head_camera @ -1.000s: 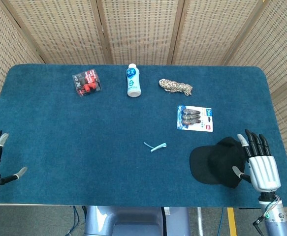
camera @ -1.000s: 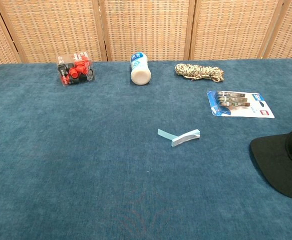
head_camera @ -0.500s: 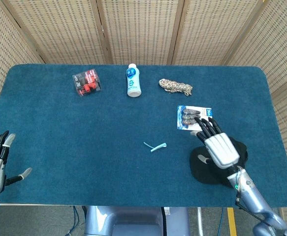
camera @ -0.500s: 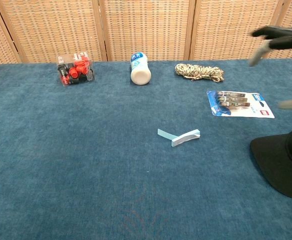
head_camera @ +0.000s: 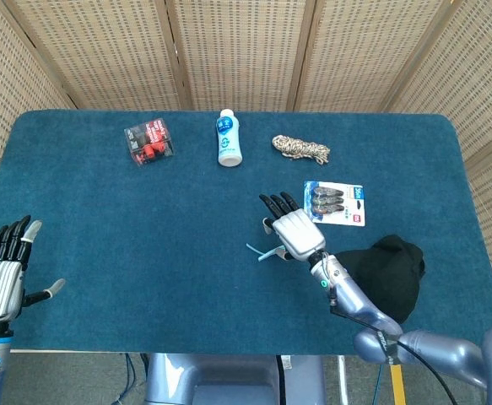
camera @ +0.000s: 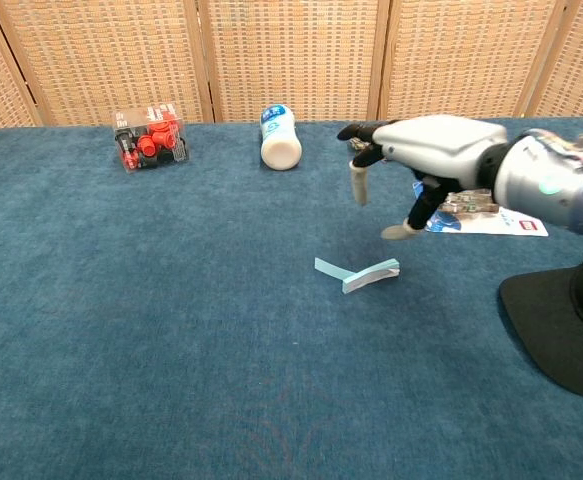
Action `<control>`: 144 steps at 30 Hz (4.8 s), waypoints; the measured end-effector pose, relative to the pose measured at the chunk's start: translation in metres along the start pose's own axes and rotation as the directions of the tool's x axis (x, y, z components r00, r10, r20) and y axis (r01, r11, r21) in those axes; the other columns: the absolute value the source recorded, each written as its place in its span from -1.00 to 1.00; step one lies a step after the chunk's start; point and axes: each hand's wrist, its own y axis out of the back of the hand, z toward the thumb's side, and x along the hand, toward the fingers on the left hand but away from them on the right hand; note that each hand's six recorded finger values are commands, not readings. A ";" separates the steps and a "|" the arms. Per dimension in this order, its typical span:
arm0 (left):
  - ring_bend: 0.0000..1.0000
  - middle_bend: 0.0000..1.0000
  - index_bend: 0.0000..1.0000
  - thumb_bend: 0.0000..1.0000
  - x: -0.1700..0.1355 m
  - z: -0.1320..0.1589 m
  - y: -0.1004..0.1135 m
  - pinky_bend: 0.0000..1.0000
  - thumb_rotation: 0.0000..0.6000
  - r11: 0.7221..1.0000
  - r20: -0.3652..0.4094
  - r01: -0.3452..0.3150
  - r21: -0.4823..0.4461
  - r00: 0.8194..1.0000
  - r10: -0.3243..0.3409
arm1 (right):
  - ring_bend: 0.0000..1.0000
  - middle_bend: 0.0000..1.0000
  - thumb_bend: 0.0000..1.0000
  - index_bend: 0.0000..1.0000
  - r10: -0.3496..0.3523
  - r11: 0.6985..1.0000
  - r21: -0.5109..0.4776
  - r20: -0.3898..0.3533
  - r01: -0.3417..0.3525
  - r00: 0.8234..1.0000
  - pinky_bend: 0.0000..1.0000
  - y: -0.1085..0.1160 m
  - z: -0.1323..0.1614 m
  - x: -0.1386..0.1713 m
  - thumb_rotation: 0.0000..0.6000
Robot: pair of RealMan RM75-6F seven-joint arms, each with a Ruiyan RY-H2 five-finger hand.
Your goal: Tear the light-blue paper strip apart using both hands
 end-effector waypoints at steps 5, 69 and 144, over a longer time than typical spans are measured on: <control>-1.00 -1.00 -1.00 -1.00 0.002 -0.003 -0.001 -1.00 1.00 1.000 -0.010 0.008 -0.004 1.000 -0.008 | -1.00 -1.00 -0.22 -0.10 0.024 0.999 0.041 0.000 -0.024 1.000 -1.00 -0.014 0.003 -0.008 1.00; -1.00 -1.00 -1.00 -1.00 0.000 0.001 -0.007 -1.00 1.00 0.999 0.009 0.042 -0.006 0.999 -0.042 | -1.00 -1.00 -0.12 0.03 0.075 0.993 0.096 0.002 -0.074 0.997 -1.00 -0.073 -0.016 -0.001 1.00; 0.94 0.98 -0.08 -0.54 0.157 0.238 -0.117 0.88 1.00 0.982 0.568 0.173 0.078 0.801 -0.187 | -1.00 -0.99 0.03 0.26 -0.017 0.999 -0.030 0.035 0.018 0.999 -1.00 -0.001 0.042 -0.031 1.00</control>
